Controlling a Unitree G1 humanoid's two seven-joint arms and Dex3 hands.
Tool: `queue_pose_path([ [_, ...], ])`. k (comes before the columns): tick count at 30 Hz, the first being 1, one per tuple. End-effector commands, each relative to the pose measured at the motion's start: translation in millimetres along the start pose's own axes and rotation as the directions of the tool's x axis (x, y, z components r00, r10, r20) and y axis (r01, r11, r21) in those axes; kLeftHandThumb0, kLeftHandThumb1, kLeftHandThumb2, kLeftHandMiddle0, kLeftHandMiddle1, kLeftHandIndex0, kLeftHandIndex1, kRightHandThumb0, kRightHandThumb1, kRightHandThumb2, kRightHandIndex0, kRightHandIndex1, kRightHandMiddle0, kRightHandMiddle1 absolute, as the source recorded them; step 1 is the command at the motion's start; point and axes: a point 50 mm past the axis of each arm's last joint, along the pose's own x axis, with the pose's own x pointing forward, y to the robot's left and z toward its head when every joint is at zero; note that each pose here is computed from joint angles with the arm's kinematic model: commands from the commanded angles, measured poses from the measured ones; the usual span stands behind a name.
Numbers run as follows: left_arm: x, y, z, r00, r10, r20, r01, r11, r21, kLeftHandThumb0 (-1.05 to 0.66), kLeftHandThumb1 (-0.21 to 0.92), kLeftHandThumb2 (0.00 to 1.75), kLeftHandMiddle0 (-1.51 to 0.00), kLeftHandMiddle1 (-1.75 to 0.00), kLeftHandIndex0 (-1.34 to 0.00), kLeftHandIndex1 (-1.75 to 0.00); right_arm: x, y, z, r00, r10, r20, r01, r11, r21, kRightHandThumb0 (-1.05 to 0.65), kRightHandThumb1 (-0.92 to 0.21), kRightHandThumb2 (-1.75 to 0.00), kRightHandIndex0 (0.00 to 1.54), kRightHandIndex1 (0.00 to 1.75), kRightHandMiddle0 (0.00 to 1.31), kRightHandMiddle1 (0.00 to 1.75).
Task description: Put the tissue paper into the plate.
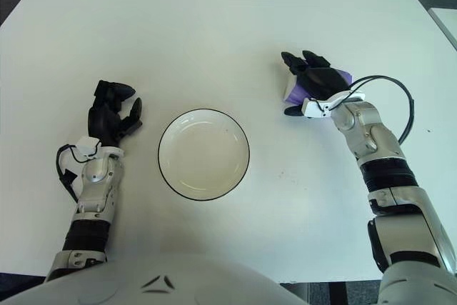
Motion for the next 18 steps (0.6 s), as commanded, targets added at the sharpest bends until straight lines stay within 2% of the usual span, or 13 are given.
queue_pose_path([
  [1, -17.1, 9.6, -24.2, 0.992, 0.023, -0.127, -0.020, 0.999, 0.027, 0.00, 0.70, 0.73, -0.41, -1.37, -0.35, -1.75, -4.8, 25.0, -8.6, 0.995, 0.092, -0.049, -0.090, 0.995, 0.036, -1.02, -0.44, -0.74, 0.00, 0.00, 0.00, 0.00],
  [7, -18.7, 11.6, -23.5, 0.994, 0.013, -0.112, -0.011, 1.000, 0.023, 0.00, 0.72, 0.71, -0.39, -1.38, -0.34, -1.75, -8.2, 46.2, -13.9, 0.987, 0.138, -0.086, -0.130, 0.988, 0.083, -1.01, -0.42, -0.75, 0.00, 0.00, 0.00, 0.00],
  [13, -19.7, 13.1, -23.6, 0.994, 0.011, -0.107, -0.009, 1.000, 0.023, 0.00, 0.73, 0.70, -0.39, -1.38, -0.34, -1.75, -9.9, 55.2, -15.7, 0.984, 0.153, -0.094, -0.140, 0.982, 0.129, -1.00, -0.40, -0.76, 0.00, 0.00, 0.00, 0.00],
  [18, -20.1, 14.4, -23.9, 0.994, 0.016, -0.107, -0.014, 1.000, 0.023, 0.00, 0.73, 0.69, -0.39, -1.38, -0.33, -1.75, -12.8, 62.4, -17.0, 0.981, 0.170, -0.096, -0.146, 0.965, 0.220, -0.98, -0.40, -0.79, 0.00, 0.00, 0.00, 0.00],
])
